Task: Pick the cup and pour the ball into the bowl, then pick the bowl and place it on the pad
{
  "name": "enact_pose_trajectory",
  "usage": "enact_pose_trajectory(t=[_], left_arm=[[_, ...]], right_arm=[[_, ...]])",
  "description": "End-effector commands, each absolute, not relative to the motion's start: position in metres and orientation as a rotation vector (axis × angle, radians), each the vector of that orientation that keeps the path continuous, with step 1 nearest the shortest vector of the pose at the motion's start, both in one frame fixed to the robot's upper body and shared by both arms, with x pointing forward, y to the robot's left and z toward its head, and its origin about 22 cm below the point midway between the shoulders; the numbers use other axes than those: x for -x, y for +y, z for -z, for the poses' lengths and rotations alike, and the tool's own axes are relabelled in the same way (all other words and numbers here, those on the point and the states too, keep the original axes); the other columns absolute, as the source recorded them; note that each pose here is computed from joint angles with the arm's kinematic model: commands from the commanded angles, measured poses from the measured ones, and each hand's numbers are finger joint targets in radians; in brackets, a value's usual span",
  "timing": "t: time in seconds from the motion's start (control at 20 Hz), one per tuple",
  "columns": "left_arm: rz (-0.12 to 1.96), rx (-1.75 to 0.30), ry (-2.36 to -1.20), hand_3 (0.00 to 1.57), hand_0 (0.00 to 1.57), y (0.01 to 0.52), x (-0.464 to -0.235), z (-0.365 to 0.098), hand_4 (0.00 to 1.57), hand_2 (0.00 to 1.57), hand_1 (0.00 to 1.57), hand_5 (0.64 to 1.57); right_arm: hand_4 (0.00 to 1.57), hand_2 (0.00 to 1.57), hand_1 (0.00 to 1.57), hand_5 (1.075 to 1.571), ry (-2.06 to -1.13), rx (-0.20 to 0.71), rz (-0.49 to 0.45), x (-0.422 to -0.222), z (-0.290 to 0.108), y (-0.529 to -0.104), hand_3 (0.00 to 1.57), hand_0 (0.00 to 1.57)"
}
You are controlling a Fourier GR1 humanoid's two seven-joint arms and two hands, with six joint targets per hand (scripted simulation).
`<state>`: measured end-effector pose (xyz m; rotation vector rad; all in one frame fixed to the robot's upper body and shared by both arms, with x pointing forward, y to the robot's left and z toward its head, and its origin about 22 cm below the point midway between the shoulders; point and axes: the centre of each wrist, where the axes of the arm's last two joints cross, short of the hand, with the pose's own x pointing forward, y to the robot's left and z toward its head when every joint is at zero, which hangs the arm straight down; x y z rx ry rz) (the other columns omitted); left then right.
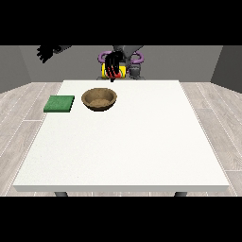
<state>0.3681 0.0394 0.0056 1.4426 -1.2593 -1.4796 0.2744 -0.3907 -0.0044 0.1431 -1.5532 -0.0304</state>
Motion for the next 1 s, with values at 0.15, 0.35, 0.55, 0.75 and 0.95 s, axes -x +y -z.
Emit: enact_pose_trajectory(t=[0.15,0.35,0.55,0.75,0.95], left_arm=[[1.516,-1.446,-1.287,1.47,0.0,0.009,-0.359,-0.044,0.91,1.18,0.0,1.571],[1.269,-1.275,-1.424,1.17,0.0,0.049,-0.364,-0.03,1.03,1.57,0.0,1.563],[0.924,-1.052,-1.609,1.22,1.02,0.073,-0.358,-0.029,1.23,1.55,1.02,1.563],[0.41,-0.689,-1.774,0.0,0.62,0.058,-0.356,-0.084,1.1,0.28,0.62,1.571],[0.153,-0.365,-1.858,0.0,0.0,0.077,-0.356,-0.133,0.41,0.0,0.0,1.497]], right_arm=[[0.71,0.0,0.0,1.569,-1.524,-0.133,0.042,-0.287,0.005,-0.377,0.0,0.0],[0.71,0.0,0.0,1.569,-1.558,-0.051,0.122,-0.276,0.007,-0.395,0.0,0.0],[0.71,0.0,0.0,1.57,-1.56,-0.029,0.133,-0.276,-0.002,-0.408,0.0,0.0],[0.71,0.0,0.0,1.57,-1.559,-0.065,0.177,-0.284,0.01,-0.384,0.0,0.0],[0.7,0.0,0.0,1.57,-1.578,-0.046,0.204,-0.284,0.012,-0.383,0.0,0.0]])
